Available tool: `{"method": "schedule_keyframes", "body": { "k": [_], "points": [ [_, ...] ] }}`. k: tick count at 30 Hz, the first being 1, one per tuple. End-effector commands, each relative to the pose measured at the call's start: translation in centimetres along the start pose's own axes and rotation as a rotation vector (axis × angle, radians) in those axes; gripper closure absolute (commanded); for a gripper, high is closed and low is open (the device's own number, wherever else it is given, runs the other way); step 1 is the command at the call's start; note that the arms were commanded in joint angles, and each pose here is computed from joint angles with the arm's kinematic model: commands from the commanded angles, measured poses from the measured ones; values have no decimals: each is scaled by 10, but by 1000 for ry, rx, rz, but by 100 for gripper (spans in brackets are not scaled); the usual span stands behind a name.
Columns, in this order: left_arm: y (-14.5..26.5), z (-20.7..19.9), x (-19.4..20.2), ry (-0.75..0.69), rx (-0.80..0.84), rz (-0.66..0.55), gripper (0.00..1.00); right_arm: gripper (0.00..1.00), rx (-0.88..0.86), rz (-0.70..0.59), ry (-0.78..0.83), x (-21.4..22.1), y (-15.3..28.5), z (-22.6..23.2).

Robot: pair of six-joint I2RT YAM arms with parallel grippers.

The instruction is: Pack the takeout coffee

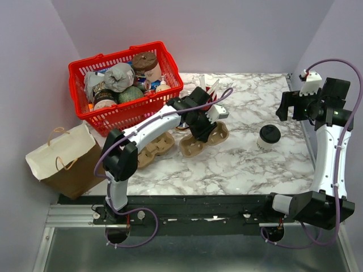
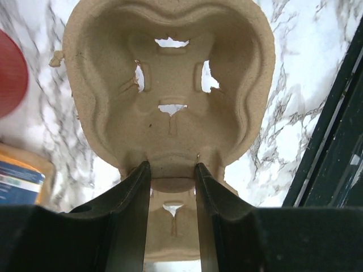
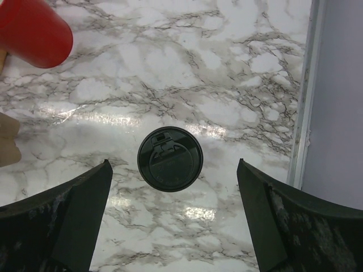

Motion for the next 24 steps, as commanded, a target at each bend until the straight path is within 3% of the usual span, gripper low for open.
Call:
{"method": "schedule_keyframes", "body": {
  "k": [1, 7, 10, 16, 18, 19, 24],
  "points": [
    [2, 6, 51, 133, -91, 90, 100, 0, 0, -24, -45, -9, 5, -1],
    [23, 22, 132, 395, -163, 176, 100, 0, -29, -51, -76, -21, 0, -4],
    [33, 23, 153, 505, -191, 158, 100, 0, -31, -50, -87, -23, -1, -5],
    [36, 22, 169, 556, -210, 163, 99, 0, -54, -41, -105, -22, -8, -4],
    [35, 22, 169, 552, -201, 167, 81, 0, -61, -42, -111, -22, -9, -4],
    [37, 21, 165, 535, -185, 157, 66, 0, -64, -42, -114, -22, -10, -4],
    [60, 15, 141, 368, -133, 113, 48, 0, -61, -56, -107, -29, -8, -6]
  ]
}}
Point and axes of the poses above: each gripper's point midway between its finger pads, its own y axis back along the fingers, its own z axis along the line the jaws close on, x = y × z, the point moved 5 cm from there along y, back along the fingers, and after that the axes turned 15 degrees about y, right-handed, at the moved point
